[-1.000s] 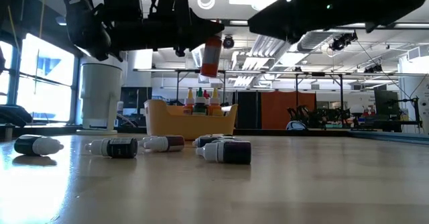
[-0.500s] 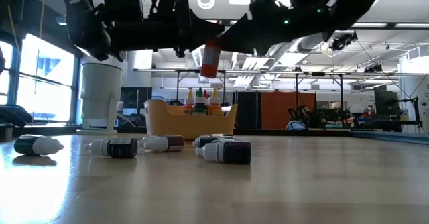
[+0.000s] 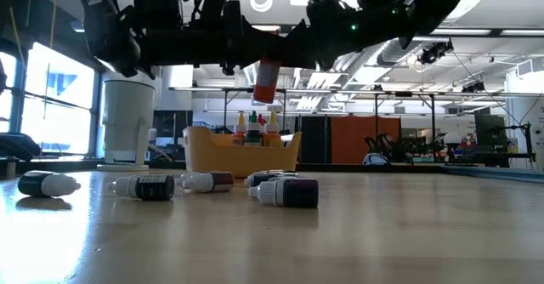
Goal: Pick & Place food coloring
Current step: Put the large orange food coloring bottle into the yellow bin
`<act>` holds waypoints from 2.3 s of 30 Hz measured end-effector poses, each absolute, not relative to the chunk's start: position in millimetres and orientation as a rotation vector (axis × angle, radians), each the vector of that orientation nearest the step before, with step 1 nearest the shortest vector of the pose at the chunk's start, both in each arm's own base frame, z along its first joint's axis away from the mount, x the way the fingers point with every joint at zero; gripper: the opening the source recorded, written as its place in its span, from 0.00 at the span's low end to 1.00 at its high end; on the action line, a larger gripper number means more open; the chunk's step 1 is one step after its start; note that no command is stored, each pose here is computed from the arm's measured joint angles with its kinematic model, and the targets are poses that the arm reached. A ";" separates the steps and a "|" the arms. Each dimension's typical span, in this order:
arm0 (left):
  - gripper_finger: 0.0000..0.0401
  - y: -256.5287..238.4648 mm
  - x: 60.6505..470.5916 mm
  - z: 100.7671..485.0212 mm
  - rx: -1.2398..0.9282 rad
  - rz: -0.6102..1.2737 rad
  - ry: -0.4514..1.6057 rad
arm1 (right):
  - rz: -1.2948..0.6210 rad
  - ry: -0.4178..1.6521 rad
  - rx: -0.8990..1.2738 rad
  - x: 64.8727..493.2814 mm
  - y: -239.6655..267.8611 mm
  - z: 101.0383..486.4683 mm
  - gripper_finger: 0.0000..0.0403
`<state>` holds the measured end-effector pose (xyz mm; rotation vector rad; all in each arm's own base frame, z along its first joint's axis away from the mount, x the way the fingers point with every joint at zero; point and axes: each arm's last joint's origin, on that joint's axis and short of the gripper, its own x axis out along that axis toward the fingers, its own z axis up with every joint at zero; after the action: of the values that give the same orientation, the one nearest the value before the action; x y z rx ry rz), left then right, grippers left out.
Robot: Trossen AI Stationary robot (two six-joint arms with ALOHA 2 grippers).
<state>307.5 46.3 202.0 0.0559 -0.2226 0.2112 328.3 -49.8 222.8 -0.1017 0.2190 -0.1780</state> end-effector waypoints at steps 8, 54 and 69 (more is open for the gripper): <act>0.29 46.4 307.7 201.2 0.056 0.214 -0.214 | -0.178 0.232 -0.101 327.9 -49.8 221.7 0.36; 0.36 45.4 330.2 257.5 0.130 0.237 -0.389 | -0.321 0.385 -0.033 315.6 -85.7 206.2 0.37; 0.36 0.0 322.5 278.2 0.177 0.135 -0.472 | -0.337 0.412 -0.028 314.8 -85.5 203.6 0.36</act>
<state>322.5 0.0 278.2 0.1771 -0.4717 0.1354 314.8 -85.5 203.6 -0.0276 0.4120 -0.3372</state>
